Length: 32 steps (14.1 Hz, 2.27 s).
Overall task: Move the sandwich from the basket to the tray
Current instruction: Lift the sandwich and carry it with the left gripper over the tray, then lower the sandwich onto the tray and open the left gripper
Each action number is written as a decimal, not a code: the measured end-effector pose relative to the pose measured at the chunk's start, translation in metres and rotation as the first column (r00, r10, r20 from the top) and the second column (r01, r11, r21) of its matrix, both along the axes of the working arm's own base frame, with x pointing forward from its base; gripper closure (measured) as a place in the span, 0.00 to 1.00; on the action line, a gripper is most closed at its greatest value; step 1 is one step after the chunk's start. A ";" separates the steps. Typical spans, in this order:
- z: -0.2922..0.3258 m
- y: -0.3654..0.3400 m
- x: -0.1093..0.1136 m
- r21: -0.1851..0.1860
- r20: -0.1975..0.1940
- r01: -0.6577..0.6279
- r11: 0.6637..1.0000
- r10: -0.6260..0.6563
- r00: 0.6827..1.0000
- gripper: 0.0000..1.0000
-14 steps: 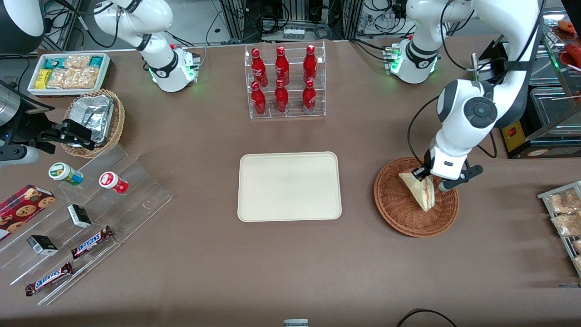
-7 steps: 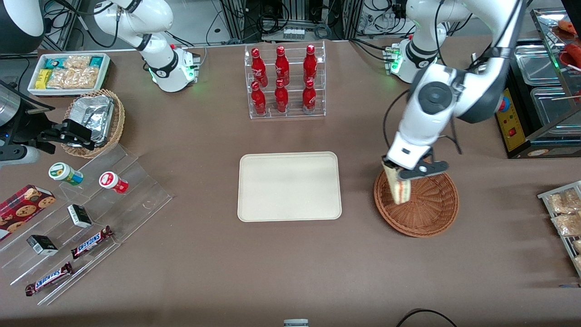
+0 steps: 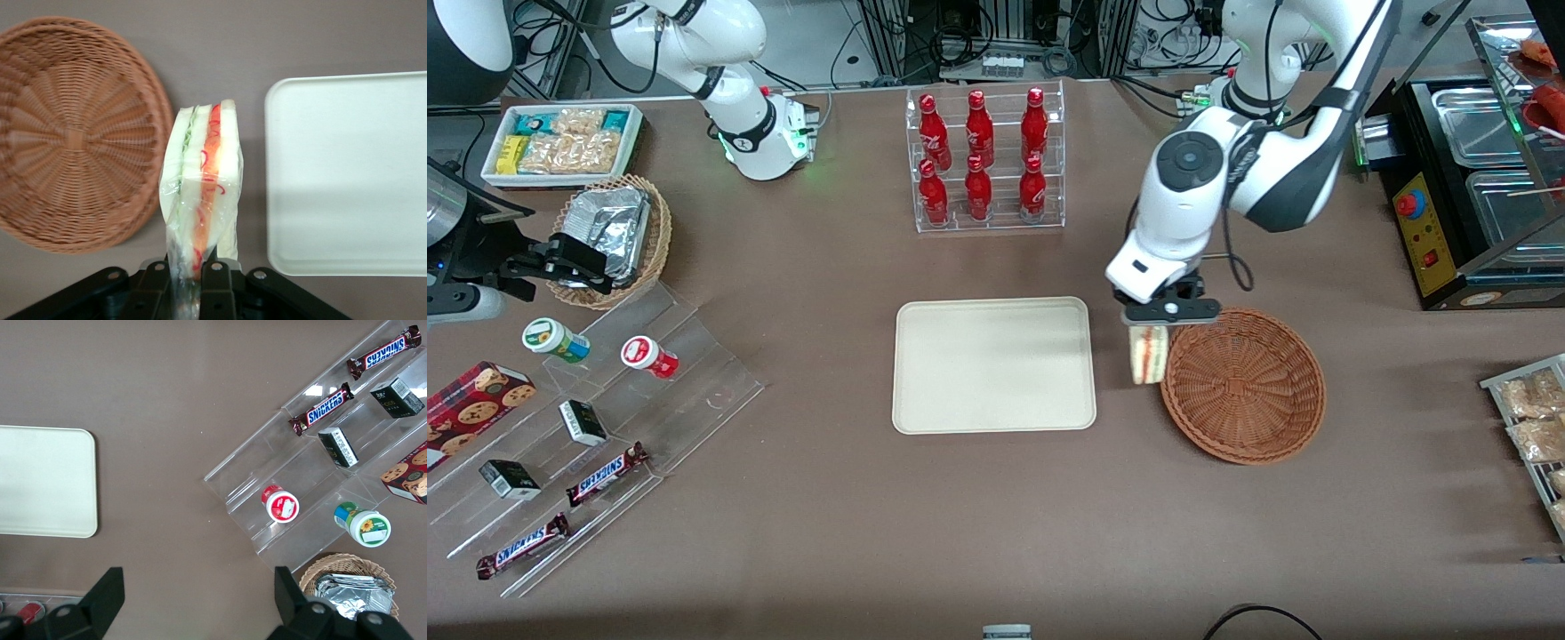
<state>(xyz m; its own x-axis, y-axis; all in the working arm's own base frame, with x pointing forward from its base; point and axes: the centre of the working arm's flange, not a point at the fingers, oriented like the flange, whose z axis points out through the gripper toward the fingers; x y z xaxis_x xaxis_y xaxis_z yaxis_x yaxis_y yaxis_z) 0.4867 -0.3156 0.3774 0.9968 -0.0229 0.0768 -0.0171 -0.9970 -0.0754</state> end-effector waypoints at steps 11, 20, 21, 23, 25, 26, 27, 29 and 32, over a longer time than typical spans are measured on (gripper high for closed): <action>-0.048 -0.088 -0.001 0.026 0.012 0.006 1.000 -0.006 1.000 0.86; -0.095 -0.135 0.013 0.018 -0.037 -0.046 0.999 0.047 0.998 0.86; -0.099 -0.136 0.014 0.016 -0.044 -0.047 0.999 0.047 0.998 0.86; -0.106 -0.140 0.013 0.012 -0.056 -0.043 0.999 0.043 0.997 0.86; -0.109 -0.145 0.011 0.005 -0.061 -0.037 0.999 0.037 0.997 0.86; -0.109 -0.147 0.010 -0.003 -0.060 -0.035 0.999 0.034 0.998 0.86; -0.109 -0.151 0.010 -0.013 -0.058 -0.032 0.999 0.031 0.998 0.86; -0.109 -0.159 0.009 -0.024 -0.052 -0.023 0.999 0.021 0.998 0.86; -0.110 -0.163 0.010 -0.026 -0.042 -0.013 1.000 0.012 0.999 0.86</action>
<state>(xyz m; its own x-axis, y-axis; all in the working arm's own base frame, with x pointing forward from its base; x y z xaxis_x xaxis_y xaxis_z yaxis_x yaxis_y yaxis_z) 0.4969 -0.4784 0.2677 0.9993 -0.0087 0.0351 -0.0069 -0.9988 -0.0491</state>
